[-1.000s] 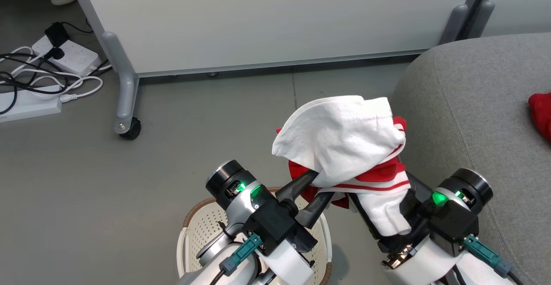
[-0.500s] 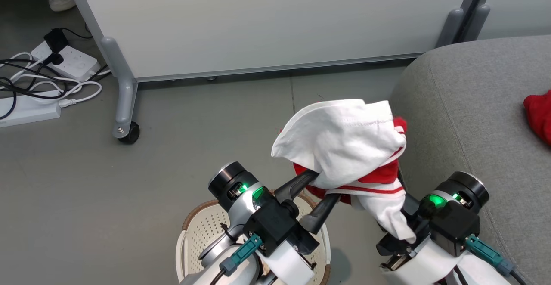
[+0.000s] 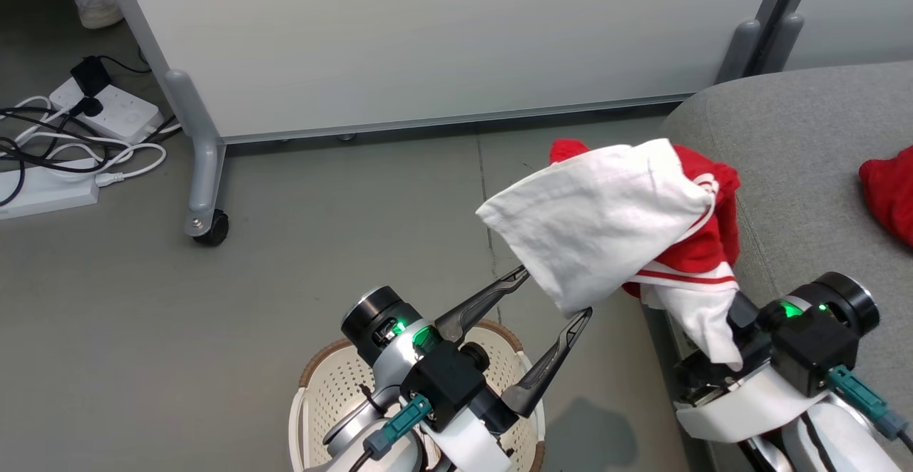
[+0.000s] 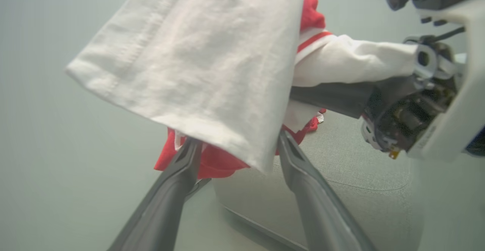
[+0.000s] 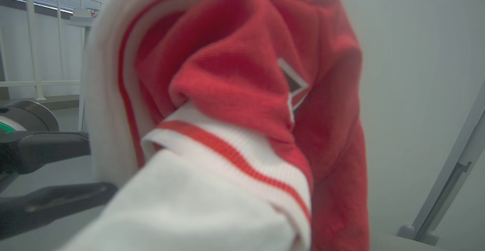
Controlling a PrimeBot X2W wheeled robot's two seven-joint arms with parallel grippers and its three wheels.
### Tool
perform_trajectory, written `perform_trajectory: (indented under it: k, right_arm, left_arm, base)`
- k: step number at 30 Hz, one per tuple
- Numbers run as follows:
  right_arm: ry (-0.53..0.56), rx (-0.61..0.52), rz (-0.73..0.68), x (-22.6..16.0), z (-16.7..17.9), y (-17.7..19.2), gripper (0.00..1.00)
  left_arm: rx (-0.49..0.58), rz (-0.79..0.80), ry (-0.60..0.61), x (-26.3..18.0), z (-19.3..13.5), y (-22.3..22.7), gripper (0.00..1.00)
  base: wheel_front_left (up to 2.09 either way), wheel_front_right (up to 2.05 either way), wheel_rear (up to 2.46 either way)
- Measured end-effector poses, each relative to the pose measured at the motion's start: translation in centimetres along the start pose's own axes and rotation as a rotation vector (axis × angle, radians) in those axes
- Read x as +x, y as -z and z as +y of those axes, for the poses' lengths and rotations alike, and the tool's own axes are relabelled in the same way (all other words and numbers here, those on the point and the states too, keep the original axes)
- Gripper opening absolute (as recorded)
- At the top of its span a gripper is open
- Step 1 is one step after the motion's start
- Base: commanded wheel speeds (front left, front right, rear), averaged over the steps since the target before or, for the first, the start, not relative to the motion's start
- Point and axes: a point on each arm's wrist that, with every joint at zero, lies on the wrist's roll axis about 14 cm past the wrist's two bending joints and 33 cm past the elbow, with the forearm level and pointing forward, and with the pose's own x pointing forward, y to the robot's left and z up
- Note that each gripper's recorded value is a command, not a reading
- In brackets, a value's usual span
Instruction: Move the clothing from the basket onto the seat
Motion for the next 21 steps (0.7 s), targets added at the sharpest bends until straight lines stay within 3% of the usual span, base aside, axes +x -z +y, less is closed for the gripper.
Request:
perform_trajectory:
  k: [11,21]
  right_arm:
    - [0.188,-0.044,0.098,-3.2,-5.5,2.4,0.0]
    - [0.296,-0.026,0.187,-5.8,-7.8,5.0,0.0]
  left_arm:
    - [-0.016,0.036,-0.029,-0.8,0.3,1.2,1.0]
    - [-0.059,0.128,-0.028,-2.1,-0.5,4.3,1.0]
  base:
    - [0.0,0.0,0.0]
    - [0.0,0.0,0.0]
